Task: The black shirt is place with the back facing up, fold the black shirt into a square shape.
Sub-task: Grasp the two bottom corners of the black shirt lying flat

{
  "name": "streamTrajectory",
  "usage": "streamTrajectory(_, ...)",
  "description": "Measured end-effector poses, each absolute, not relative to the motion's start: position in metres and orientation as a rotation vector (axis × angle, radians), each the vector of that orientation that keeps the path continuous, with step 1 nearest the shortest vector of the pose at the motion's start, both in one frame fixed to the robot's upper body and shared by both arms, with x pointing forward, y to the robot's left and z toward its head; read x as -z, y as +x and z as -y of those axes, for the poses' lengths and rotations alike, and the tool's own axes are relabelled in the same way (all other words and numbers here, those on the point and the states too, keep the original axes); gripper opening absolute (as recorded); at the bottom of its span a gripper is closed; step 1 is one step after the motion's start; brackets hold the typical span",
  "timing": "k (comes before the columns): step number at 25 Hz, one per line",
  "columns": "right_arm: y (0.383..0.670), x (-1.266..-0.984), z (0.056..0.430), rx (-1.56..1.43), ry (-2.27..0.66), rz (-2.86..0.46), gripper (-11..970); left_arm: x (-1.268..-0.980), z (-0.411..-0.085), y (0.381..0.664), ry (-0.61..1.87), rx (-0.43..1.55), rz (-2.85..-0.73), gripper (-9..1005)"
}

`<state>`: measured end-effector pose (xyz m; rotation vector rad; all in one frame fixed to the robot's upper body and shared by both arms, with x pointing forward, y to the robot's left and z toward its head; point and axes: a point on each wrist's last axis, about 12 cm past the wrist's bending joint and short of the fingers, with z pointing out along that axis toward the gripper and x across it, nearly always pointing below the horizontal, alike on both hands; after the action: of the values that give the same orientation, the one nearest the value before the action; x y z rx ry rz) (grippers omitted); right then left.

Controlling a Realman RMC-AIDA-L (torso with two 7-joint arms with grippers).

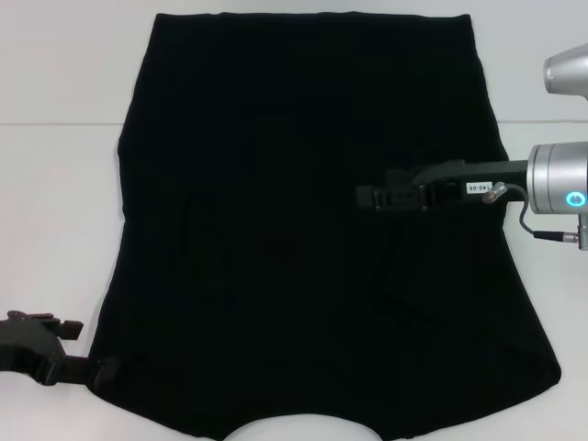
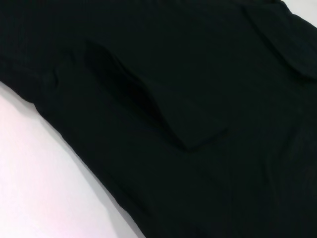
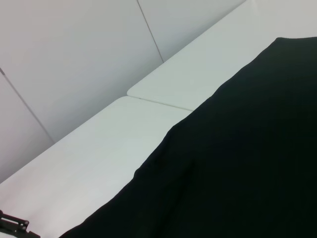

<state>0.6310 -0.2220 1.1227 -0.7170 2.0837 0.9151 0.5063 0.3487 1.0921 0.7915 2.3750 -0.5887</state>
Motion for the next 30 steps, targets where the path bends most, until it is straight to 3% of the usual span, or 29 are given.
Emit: streamTrajectory(30,0.634,-1.127,0.228,-0.923,-0.657,-2.046,795,-1.078,-0.345,0.503,0.931,0.556,-2.270,746)
